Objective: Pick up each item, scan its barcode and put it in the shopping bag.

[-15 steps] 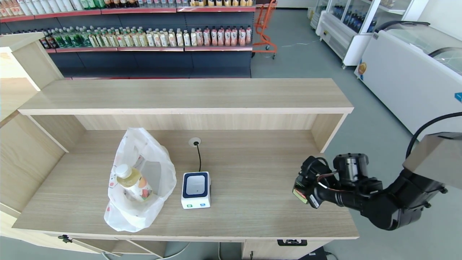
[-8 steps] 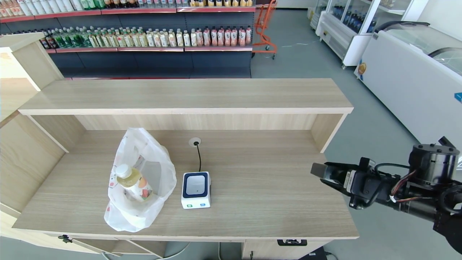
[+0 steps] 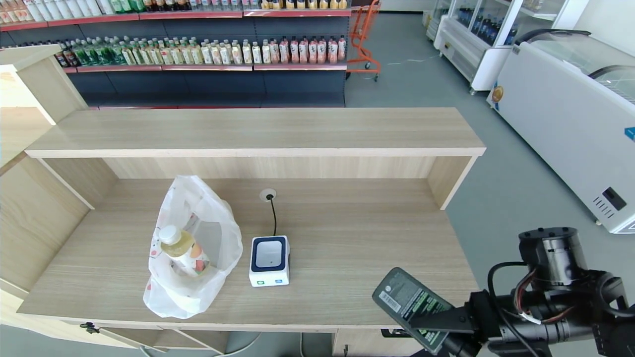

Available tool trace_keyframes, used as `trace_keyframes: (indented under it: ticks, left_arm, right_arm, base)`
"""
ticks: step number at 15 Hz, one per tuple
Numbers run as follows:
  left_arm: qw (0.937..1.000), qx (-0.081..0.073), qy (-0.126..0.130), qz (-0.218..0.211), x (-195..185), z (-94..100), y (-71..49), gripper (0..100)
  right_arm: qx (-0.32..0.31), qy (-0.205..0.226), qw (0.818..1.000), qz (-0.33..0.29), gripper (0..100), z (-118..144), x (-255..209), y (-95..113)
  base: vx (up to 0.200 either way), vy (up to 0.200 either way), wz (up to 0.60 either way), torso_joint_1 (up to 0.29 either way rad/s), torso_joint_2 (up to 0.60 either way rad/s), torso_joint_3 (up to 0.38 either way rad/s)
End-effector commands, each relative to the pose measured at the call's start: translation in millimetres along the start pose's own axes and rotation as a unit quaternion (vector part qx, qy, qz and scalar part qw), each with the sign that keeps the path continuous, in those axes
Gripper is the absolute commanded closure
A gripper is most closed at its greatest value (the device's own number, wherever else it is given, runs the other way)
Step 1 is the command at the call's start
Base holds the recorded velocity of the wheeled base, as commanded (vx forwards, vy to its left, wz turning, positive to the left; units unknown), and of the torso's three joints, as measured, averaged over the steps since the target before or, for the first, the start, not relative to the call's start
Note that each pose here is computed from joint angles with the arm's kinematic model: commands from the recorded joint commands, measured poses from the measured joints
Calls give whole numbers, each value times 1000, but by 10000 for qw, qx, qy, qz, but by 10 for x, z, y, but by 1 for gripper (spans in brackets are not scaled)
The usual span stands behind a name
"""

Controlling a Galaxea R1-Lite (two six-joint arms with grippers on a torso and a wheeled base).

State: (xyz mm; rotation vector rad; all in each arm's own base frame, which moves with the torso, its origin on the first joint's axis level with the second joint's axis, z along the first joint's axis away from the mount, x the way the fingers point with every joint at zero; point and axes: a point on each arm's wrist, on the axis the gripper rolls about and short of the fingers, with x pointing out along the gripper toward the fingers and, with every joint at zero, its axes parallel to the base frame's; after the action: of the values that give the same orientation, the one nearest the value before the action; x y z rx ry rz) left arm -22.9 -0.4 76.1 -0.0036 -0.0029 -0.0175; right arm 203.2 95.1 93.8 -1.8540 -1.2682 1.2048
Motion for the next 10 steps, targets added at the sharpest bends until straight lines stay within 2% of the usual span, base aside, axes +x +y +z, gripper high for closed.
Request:
trace_keyframes:
  ticks: [1,6,10]
  left_arm:
    - [10000,3,0,3,0,0,0,0]
    - [10000,3,0,3,0,0,0,0]
    - [10000,3,0,3,0,0,0,0]
  right_arm:
    - [-172,-439,9988,-114,100,102,125,-51]
    - [-552,-954,9929,-452,100,213,249,-203]
    - [-643,-985,9918,-507,100,225,258,-244]
  base:
    - [0,0,0,0,0,0]
    - [0,0,0,0,0,0]
    - [0,0,0,0,0,0]
